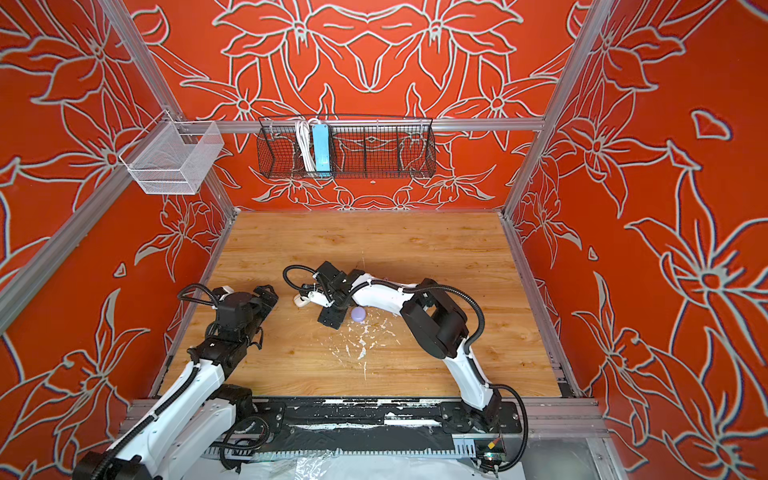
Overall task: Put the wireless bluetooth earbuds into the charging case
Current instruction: 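Lower the open right gripper around the round white case, then close the right gripper on the round case and lift it toward the left gripper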
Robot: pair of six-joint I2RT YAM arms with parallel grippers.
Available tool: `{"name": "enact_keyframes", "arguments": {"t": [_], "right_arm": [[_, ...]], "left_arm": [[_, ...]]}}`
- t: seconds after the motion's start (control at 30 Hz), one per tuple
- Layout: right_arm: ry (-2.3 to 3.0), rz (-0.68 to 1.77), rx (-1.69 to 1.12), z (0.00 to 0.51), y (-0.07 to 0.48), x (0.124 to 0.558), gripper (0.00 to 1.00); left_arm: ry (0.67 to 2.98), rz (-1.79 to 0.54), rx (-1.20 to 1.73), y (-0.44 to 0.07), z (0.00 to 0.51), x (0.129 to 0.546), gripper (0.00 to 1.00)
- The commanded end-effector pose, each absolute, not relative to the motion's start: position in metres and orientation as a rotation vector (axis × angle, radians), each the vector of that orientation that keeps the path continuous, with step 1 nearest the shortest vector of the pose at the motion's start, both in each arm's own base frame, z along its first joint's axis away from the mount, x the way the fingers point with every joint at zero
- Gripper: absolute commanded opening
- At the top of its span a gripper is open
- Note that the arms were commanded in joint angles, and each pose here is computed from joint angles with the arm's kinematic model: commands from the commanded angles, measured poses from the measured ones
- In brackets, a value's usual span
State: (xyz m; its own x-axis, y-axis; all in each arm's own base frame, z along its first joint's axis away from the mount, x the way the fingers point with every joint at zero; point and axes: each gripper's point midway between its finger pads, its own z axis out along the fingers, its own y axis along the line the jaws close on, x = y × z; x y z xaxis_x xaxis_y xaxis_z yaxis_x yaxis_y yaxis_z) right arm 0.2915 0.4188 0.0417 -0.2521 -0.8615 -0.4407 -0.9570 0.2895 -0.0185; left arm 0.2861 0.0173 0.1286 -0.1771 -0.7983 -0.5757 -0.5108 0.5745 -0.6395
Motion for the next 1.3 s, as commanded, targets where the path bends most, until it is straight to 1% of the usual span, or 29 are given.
{"name": "enact_keyframes", "arguments": {"t": [0.0, 0.17, 0.47, 0.67, 0.8, 1.27], "right_arm": [[2.210, 0.398, -1.704, 0.035, 0.419, 0.288, 0.77], [2.224, 0.415, -1.706, 0.030, 0.421, 0.290, 0.70], [2.214, 0.517, -1.677, 0.035, 0.428, 0.287, 0.64], [2.236, 0.506, -1.670, 0.026, 0.424, 0.287, 0.62], [2.235, 0.493, -1.659, 0.021, 0.423, 0.288, 0.57], [2.216, 0.504, -1.624, 0.015, 0.420, 0.287, 0.56]], "left_arm": [[1.802, -0.385, -1.057, 0.020, 0.142, 0.290, 0.94], [1.803, -0.379, -1.060, 0.020, 0.141, 0.289, 0.94], [1.808, -0.399, -1.034, 0.017, 0.145, 0.291, 0.94], [1.799, -0.399, -1.037, 0.018, 0.146, 0.290, 0.94], [1.804, -0.392, -1.040, 0.018, 0.144, 0.289, 0.94], [1.808, -0.395, -1.039, 0.017, 0.144, 0.290, 0.94]]}}
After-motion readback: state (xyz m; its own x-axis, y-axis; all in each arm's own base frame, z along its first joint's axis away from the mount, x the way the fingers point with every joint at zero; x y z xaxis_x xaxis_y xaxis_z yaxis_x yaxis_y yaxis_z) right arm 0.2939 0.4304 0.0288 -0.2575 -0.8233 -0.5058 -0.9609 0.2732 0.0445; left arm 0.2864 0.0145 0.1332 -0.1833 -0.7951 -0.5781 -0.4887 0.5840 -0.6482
